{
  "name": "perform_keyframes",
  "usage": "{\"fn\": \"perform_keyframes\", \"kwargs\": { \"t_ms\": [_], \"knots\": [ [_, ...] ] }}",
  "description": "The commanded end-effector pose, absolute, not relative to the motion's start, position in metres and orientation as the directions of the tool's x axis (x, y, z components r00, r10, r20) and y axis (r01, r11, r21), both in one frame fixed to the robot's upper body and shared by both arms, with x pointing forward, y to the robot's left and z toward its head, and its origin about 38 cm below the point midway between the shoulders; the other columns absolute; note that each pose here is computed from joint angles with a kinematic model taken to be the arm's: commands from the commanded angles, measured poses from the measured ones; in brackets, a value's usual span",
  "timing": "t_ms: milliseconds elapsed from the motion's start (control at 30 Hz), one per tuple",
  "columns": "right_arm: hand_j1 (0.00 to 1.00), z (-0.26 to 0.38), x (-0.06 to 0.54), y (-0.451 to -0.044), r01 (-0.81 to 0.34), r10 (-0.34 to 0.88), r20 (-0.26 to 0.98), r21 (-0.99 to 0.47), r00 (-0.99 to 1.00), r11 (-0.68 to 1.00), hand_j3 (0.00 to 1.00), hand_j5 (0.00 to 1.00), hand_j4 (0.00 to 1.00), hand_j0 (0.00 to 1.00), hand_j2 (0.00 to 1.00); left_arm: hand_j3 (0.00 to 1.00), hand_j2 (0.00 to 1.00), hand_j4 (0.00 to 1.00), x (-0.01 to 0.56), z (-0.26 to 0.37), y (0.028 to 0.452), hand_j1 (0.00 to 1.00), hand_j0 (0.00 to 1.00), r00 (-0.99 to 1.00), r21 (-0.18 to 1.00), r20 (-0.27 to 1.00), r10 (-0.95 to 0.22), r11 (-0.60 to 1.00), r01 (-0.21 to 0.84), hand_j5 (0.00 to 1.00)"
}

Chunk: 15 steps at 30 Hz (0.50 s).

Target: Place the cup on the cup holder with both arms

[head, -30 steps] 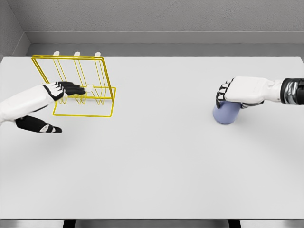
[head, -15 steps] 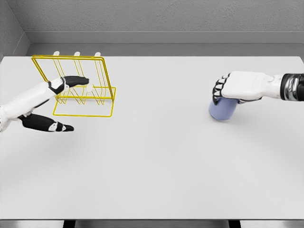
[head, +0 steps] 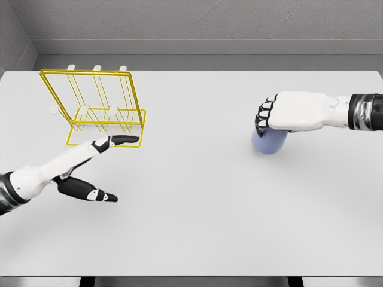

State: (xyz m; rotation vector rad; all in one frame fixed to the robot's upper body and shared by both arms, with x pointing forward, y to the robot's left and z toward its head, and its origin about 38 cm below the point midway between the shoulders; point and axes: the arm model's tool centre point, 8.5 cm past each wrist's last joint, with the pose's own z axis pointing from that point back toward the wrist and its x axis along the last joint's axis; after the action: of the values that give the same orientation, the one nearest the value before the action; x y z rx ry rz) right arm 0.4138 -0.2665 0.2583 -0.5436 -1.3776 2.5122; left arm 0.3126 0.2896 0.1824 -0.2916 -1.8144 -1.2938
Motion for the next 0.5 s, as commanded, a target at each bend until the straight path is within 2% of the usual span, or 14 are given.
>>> {"fn": "perform_keyframes", "kwargs": {
  "t_ms": [0, 67, 300, 467],
  "knots": [
    [0.52, 0.261, 0.41, -0.261, -0.008, 0.351, -0.212, -0.847, -0.912, -0.532, 0.52, 0.52, 0.52, 0.52, 0.52, 1.0, 1.0, 1.0, 0.311, 0.181, 0.289, 1.0, 1.0, -0.591, 0.646, 0.758, -0.275, 0.435, 0.627, 1.0],
    [0.52, 0.263, 0.406, -0.255, 0.008, 0.331, -0.215, -0.848, -0.919, -0.529, 0.52, 0.52, 0.52, 0.52, 0.52, 1.0, 1.0, 1.0, 0.304, 0.167, 0.284, 1.0, 1.0, -0.558, 0.613, 0.787, -0.263, 0.432, 0.661, 1.0],
    [0.51, 0.273, 0.39, -0.235, 0.07, 0.263, -0.234, -0.857, -0.936, -0.511, 0.51, 0.51, 0.51, 0.51, 0.51, 1.0, 1.0, 1.0, 0.294, 0.152, 0.295, 1.0, 1.0, -0.405, 0.433, 0.895, -0.188, 0.585, 0.686, 1.0],
    [0.51, 0.28, 0.392, -0.227, 0.094, 0.247, -0.246, -0.862, -0.937, -0.499, 0.51, 0.51, 0.51, 0.51, 0.51, 1.0, 1.0, 1.0, 0.297, 0.154, 0.3, 1.0, 1.0, -0.373, 0.384, 0.914, -0.159, 0.636, 0.67, 1.0]
  ]
}}
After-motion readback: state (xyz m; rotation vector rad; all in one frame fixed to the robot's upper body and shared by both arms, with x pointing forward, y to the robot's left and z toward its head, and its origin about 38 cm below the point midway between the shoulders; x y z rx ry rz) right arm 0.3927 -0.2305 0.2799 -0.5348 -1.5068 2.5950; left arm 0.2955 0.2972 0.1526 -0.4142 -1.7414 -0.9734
